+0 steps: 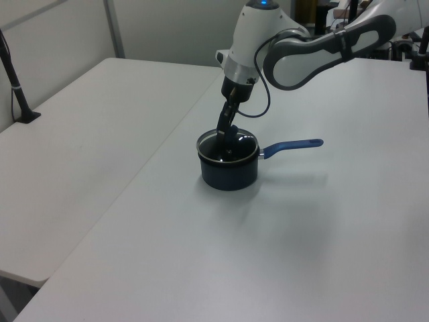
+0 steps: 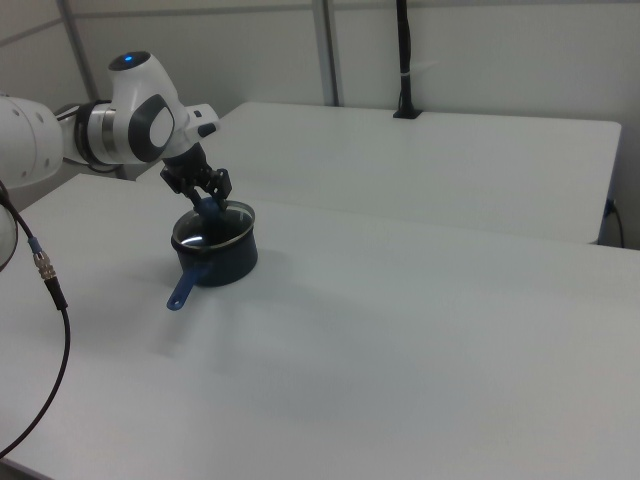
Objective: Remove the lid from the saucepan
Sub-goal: 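Lift the glass lid off the pot and carry it beside the pan, then lower the glass lid onto the table beside the saucepan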
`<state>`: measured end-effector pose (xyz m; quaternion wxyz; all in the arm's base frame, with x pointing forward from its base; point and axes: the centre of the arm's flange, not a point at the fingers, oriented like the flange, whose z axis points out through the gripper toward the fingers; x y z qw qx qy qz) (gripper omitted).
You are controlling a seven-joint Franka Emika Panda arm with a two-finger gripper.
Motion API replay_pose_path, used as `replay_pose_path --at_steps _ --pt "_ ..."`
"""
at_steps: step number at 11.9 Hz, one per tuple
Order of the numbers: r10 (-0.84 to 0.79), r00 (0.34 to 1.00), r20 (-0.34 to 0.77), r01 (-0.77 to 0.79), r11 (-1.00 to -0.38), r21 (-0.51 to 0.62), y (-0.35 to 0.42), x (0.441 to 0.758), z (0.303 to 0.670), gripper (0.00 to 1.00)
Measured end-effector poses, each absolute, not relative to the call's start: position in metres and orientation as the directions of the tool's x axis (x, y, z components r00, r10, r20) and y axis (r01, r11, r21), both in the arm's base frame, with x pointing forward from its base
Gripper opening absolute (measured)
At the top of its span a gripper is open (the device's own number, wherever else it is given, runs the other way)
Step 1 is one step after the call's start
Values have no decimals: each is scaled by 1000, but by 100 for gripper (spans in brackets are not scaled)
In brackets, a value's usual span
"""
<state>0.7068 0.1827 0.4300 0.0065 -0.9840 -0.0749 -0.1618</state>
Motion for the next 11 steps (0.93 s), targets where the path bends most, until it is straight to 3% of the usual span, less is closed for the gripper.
replay_pose_path --at_steps 5,8,11 --pt "152 933 325 148 -988 37 127 704 451 61" --pt "154 952 265 141 -988 70 26 664 457 61" --pt "155 972 178 144 -987 72 -40 611 423 61"
